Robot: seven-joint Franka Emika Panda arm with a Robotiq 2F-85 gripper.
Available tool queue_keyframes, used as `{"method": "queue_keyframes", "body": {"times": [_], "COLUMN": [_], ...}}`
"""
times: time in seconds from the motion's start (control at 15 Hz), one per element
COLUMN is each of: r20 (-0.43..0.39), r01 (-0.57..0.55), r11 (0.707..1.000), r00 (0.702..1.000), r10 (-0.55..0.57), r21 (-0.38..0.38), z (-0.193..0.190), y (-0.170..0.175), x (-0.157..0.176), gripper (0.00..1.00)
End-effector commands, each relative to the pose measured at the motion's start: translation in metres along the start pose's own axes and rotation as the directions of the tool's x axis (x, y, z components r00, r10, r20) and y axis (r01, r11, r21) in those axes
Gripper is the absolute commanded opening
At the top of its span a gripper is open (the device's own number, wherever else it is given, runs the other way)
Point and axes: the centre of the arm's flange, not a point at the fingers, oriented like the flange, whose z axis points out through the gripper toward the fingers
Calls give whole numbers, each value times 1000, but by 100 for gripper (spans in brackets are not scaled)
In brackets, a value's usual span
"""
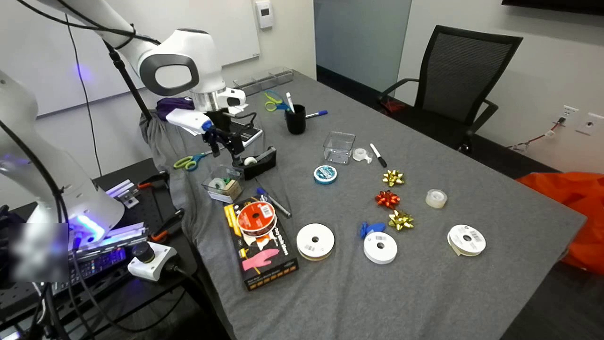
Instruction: Move the clear container on the left to the right.
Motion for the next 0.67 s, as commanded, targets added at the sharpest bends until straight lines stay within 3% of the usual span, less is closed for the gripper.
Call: {"method": "queue_keyframes", "body": {"times": [0.0, 0.6], "r20": [7, -18], "r01": [-64, -231], "r11": [998, 973], "r00": [998, 973], "r10": [64, 231], "r21": [11, 6], "z": [-30, -44], "y": [-27, -102], "x": [17, 64], "gripper": [100, 100]}}
